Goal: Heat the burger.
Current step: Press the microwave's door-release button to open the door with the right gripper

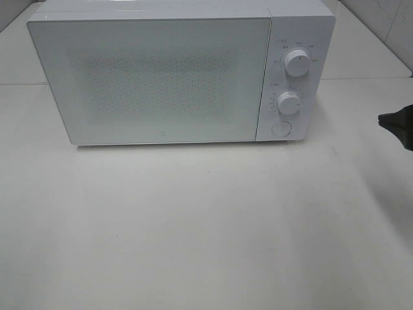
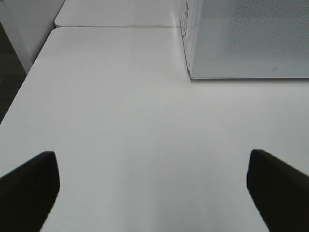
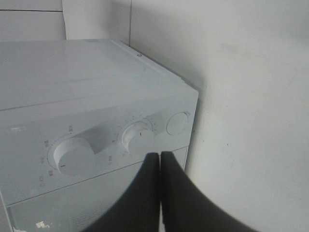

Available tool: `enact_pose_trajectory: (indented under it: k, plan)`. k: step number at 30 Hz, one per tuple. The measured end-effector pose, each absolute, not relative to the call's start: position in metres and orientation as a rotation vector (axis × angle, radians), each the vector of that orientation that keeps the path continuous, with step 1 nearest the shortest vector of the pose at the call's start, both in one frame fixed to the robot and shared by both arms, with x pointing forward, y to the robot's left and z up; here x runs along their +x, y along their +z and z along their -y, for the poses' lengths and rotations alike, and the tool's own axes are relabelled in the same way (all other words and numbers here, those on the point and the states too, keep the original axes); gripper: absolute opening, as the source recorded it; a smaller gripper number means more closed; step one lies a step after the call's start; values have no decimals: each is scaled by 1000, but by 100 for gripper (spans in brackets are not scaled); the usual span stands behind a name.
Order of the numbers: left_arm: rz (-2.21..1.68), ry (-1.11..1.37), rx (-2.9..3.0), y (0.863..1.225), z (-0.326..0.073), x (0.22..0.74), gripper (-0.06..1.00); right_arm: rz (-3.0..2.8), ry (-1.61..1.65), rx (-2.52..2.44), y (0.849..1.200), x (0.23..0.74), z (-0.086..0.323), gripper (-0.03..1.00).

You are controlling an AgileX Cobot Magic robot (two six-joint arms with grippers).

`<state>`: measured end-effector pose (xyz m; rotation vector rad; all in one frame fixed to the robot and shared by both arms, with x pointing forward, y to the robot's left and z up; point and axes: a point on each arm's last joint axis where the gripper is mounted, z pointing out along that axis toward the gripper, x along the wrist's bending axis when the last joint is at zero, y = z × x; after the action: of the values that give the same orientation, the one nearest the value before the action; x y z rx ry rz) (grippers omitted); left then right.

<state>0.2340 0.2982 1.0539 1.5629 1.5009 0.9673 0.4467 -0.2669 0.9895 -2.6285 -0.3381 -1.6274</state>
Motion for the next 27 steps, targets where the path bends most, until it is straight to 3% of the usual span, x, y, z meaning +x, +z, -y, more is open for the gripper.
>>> enact_pose_trajectory:
  k: [27]
  plan:
    - [-1501,967,1563,1054,-298,234,98,155,-1547,-2661,913,467,190,1]
